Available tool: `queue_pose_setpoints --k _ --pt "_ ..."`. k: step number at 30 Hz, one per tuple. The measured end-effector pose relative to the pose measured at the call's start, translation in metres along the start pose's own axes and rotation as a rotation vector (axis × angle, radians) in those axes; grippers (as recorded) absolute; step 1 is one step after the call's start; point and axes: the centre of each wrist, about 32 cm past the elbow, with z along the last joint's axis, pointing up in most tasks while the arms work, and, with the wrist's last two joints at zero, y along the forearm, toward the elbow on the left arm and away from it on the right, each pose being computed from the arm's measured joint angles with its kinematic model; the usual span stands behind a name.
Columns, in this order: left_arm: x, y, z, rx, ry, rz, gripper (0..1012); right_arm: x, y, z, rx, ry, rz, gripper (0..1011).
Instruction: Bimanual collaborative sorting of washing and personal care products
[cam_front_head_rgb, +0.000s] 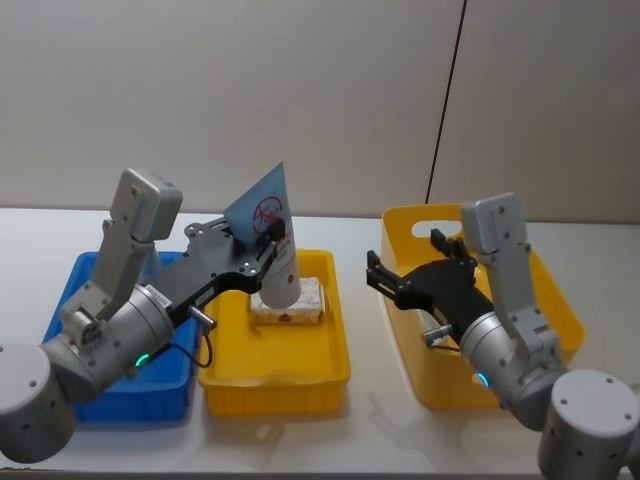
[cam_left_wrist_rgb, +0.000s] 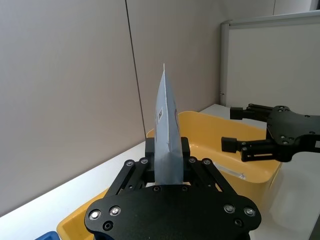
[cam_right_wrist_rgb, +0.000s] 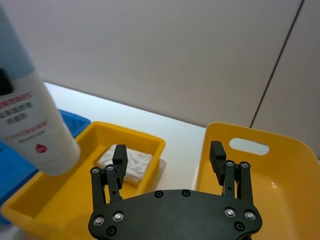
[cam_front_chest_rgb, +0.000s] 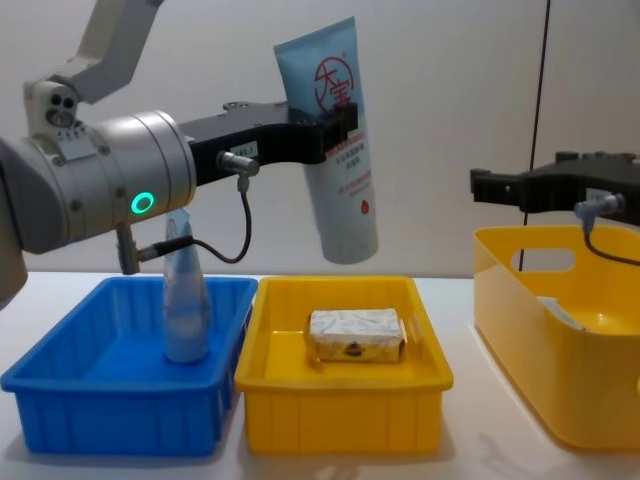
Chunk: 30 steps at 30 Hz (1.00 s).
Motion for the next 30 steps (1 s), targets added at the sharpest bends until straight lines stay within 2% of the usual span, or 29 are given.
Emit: queue_pose_setpoints --k 16,20,30 --pt "-0.0001 -0.0012 0.0 -0.001 0.005 -0.007 228 0.01 -0.001 0.008 -0.03 -0.008 0.224 1004" --pt "-0.0001 -0.0014 0.0 -0.001 0.005 -0.008 228 0.012 0.002 0.009 -0.042 -0.014 0.29 1004" --pt "-0.0001 -0.0017 -0.0001 -0.001 0.007 -0.009 228 0.013 0.01 0.012 -0.063 -0.029 0.4 1004"
